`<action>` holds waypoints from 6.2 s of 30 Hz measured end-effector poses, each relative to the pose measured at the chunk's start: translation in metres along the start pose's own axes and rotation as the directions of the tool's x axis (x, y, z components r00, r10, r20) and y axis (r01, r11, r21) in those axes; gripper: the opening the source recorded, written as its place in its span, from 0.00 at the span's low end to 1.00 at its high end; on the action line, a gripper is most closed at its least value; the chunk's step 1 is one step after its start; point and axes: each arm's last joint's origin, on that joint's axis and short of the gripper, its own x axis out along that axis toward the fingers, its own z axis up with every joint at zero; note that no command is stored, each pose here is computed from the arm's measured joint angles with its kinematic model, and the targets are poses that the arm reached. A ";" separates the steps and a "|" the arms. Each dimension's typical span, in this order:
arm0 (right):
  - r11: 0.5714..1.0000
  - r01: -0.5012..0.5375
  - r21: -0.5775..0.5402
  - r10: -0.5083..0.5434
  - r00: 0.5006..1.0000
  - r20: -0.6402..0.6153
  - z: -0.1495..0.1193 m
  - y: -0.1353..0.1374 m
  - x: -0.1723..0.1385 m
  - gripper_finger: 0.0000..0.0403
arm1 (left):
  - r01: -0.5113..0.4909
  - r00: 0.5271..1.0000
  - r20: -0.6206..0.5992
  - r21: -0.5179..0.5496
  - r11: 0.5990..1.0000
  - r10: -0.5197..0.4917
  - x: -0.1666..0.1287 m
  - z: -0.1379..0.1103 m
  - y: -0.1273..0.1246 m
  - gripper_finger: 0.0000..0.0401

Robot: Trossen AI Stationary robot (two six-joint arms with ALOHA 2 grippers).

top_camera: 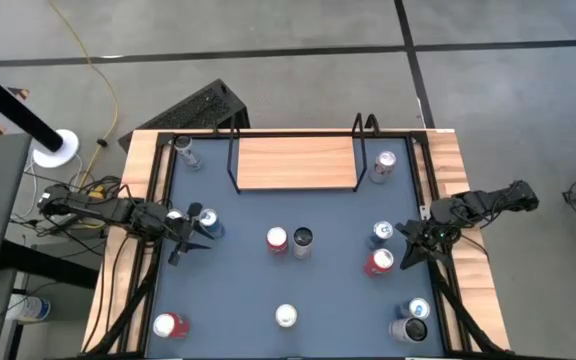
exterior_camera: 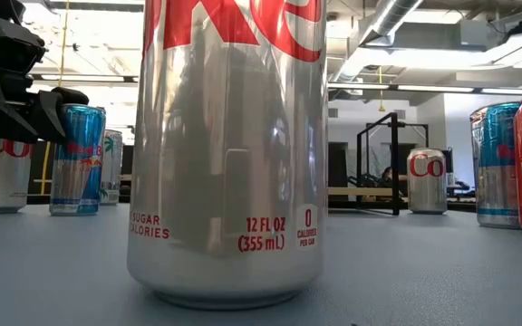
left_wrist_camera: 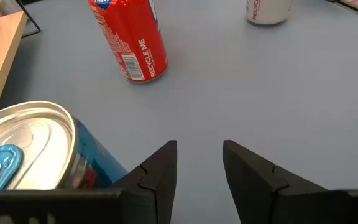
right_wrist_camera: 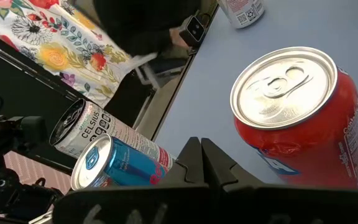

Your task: Place canned beverage on shelf

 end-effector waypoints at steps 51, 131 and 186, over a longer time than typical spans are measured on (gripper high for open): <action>0.877 0.194 -0.440 -0.092 0.965 0.244 0.014 -0.001 0.003 0.00 | -0.038 0.935 0.325 -0.297 0.954 0.139 -0.006 0.032 0.008 0.31; 0.400 0.877 -0.267 -0.570 0.466 0.677 0.142 -0.013 0.017 0.60 | -0.420 0.788 -0.594 -0.325 0.847 0.163 0.014 0.114 0.055 0.79; 0.458 0.848 -0.267 -0.543 0.505 0.671 0.140 -0.008 0.022 0.60 | -0.285 0.826 -0.492 0.061 0.957 0.277 0.047 0.249 0.242 0.56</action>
